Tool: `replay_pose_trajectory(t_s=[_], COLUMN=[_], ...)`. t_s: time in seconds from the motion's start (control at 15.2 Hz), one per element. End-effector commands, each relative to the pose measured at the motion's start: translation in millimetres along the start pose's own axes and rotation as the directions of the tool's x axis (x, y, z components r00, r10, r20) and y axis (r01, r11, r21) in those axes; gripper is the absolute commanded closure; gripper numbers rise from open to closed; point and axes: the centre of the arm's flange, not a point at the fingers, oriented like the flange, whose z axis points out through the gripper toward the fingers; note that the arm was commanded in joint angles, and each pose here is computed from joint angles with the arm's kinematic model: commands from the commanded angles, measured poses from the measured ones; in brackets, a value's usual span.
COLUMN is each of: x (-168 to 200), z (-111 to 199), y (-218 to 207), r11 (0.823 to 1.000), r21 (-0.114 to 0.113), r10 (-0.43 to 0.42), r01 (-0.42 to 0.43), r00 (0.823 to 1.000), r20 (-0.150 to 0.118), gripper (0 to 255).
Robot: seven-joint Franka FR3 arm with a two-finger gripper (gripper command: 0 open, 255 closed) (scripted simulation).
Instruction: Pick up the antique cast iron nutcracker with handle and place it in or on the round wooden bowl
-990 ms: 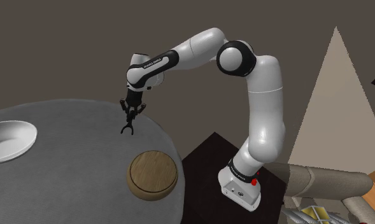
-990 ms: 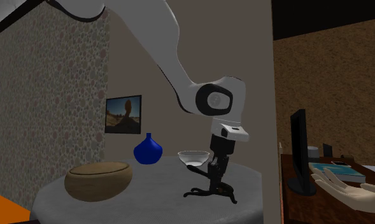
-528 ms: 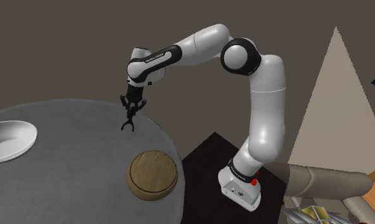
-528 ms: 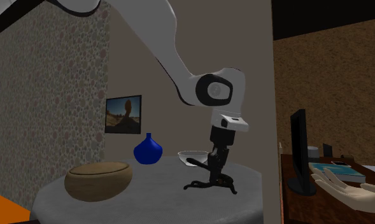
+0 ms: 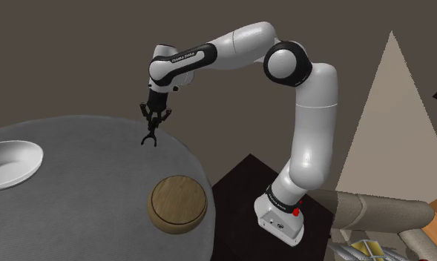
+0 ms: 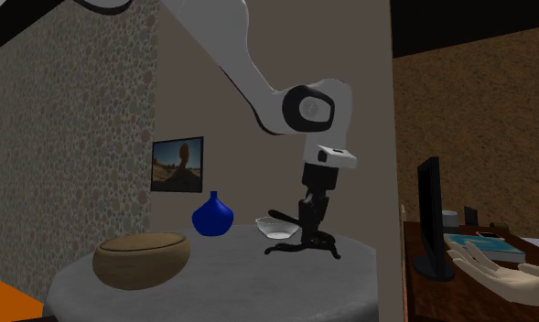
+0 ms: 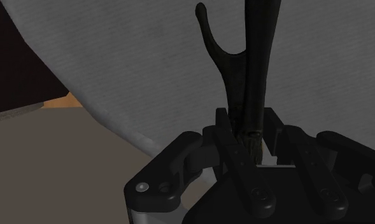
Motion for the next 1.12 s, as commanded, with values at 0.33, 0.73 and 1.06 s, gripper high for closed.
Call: replay_pose_trajectory(t_s=[0.33,0.73,1.06], x=[-8.4,-14.9,-20.4], z=[-36.4,-67.4,-93.2], y=[-0.6,-1.7,-2.7], r11=[1.000,1.000,1.000], r21=[0.000,0.000,0.000], r10=[0.000,0.000,0.000], r01=[0.000,0.000,0.000], r00=[1.000,1.000,1.000], r20=[0.000,0.000,0.000], gripper=[255,255,255])
